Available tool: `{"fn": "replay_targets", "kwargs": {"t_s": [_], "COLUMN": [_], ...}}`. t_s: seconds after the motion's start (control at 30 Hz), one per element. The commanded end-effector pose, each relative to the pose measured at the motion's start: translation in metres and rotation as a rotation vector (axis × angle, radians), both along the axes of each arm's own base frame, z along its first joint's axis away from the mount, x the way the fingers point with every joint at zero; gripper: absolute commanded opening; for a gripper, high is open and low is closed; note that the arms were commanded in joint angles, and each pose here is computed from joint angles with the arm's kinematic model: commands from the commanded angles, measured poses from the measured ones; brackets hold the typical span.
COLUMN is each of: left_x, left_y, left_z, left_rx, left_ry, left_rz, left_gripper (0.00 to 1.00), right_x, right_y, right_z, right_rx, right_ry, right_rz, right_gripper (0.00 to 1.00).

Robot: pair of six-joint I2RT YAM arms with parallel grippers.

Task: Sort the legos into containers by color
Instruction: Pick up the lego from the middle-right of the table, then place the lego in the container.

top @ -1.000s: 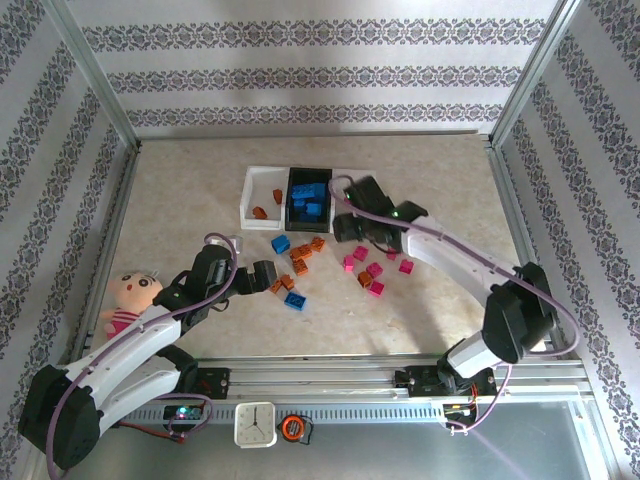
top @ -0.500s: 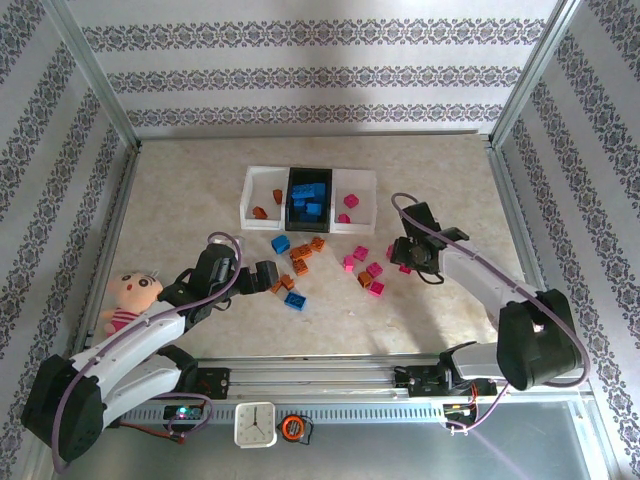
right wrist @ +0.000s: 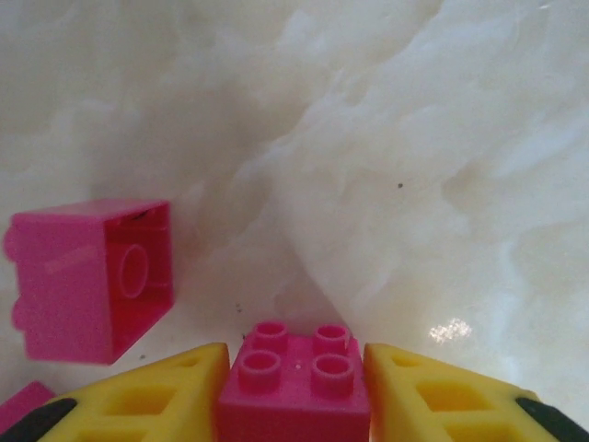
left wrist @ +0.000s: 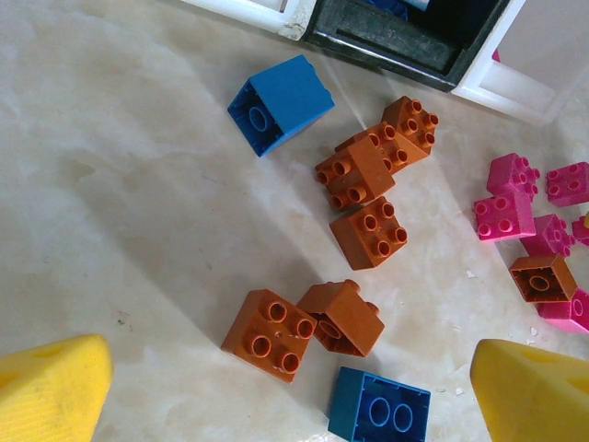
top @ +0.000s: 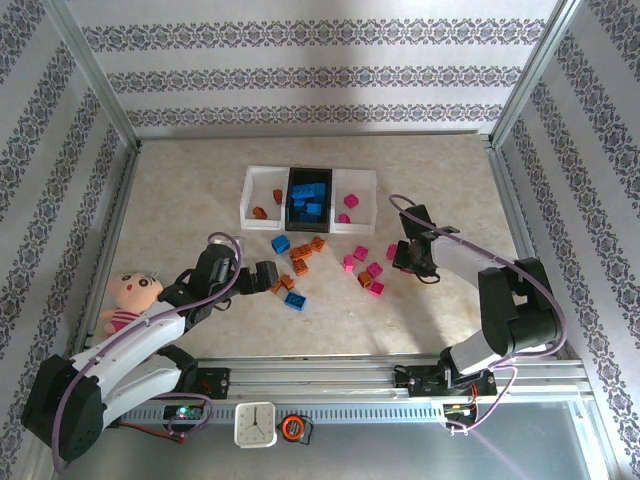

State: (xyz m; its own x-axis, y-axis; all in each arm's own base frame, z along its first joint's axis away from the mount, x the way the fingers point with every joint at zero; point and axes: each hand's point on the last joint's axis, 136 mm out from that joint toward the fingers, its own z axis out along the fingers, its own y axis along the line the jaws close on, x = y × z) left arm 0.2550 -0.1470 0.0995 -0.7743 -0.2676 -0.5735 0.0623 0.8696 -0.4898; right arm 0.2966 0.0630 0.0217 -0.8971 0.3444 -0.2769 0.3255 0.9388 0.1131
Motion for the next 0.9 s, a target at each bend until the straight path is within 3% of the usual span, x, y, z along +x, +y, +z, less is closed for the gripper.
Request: {"fn": "replay_targets", "kwargs": {"t_s": [0.0, 0.2, 0.4, 0.7, 0.87], "left_x": [0.005, 0.006, 0.007, 0.002, 0.0], "left_y": [0.003, 0.005, 0.005, 0.006, 0.007], "left_z": [0.007, 0.015, 0.021, 0.017, 0.019], "left_rx": [-0.008, 0.006, 0.008, 0.022, 0.024], "left_ry": [-0.028, -0.05, -0.065, -0.033, -0.034], "left_rz": [0.013, 0.014, 0.01, -0.005, -0.006], "left_gripper": [1.0, 1.0, 1.0, 1.0, 1.0], "right_x": [0.002, -0.001, 0.035, 0.136, 0.173], "right_y": [0.004, 0.029, 0.095, 0.131, 0.135], "right_z": [-0.003, 0.048, 0.118, 0.111, 0.089], "right_rx": [0.021, 0.005, 0.015, -0.098, -0.142], "right_ry": [-0.004, -0.139, -0.315, -0.363, -0.321], "right_rz": [0.023, 0.153, 0.376, 0.401, 0.378], "right_gripper": [0.34, 0.24, 0.24, 0.26, 0.27]}}
